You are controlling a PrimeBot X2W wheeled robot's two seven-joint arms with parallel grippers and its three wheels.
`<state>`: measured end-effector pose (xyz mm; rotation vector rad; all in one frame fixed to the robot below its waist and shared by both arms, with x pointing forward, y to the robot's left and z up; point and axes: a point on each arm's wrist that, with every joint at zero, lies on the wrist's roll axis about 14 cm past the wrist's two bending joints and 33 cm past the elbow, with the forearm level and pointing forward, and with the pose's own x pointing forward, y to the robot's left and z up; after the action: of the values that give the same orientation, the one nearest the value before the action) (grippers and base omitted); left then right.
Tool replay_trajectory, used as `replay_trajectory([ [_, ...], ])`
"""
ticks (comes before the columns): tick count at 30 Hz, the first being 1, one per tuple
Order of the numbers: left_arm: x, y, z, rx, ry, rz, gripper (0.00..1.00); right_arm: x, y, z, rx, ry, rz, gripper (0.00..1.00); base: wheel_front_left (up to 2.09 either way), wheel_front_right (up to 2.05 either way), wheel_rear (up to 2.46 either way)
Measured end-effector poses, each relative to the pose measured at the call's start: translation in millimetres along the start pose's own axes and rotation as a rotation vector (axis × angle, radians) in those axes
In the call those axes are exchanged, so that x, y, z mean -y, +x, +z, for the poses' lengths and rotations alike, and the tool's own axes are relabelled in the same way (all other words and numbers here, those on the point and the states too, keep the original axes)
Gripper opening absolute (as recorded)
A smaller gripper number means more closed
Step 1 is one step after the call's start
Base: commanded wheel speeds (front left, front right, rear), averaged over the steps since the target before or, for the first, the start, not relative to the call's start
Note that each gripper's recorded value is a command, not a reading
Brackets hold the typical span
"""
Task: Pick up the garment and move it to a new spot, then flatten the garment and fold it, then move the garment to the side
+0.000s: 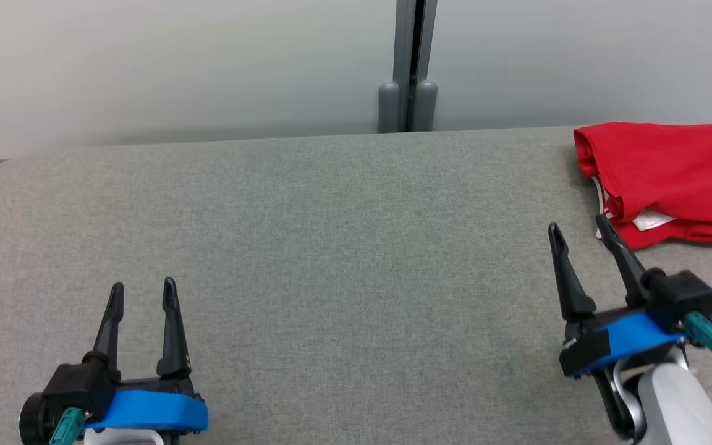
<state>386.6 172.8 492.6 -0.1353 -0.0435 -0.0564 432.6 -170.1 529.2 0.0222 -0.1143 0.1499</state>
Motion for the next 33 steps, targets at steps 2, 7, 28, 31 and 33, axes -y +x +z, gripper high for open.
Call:
replay_trajectory([
  [2, 0, -3, 1, 0.001, -0.002, 0.003, 1.00, 1, -10, 0, -0.003, 0.010, -0.015, 1.00, 0.00, 0.00, 0.00],
  [7, 0, -10, 0, -0.003, -0.007, 0.005, 1.00, 6, -33, 2, -0.017, 0.021, -0.061, 1.00, 0.00, 0.00, 0.00],
  [28, -4, -18, -4, -0.019, -0.004, 0.028, 1.00, 6, -54, 7, -0.054, 0.043, -0.092, 1.00, 0.00, 0.00, 0.00],
  [31, -5, -17, -4, -0.018, -0.002, 0.032, 0.00, 6, -54, 4, -0.062, 0.047, -0.094, 0.00, 0.00, 0.00, 0.00],
  [33, -6, -19, -9, -0.032, -0.005, 0.034, 0.00, 5, -55, -1, -0.079, 0.050, -0.094, 0.00, 0.00, 0.00, 0.00],
])
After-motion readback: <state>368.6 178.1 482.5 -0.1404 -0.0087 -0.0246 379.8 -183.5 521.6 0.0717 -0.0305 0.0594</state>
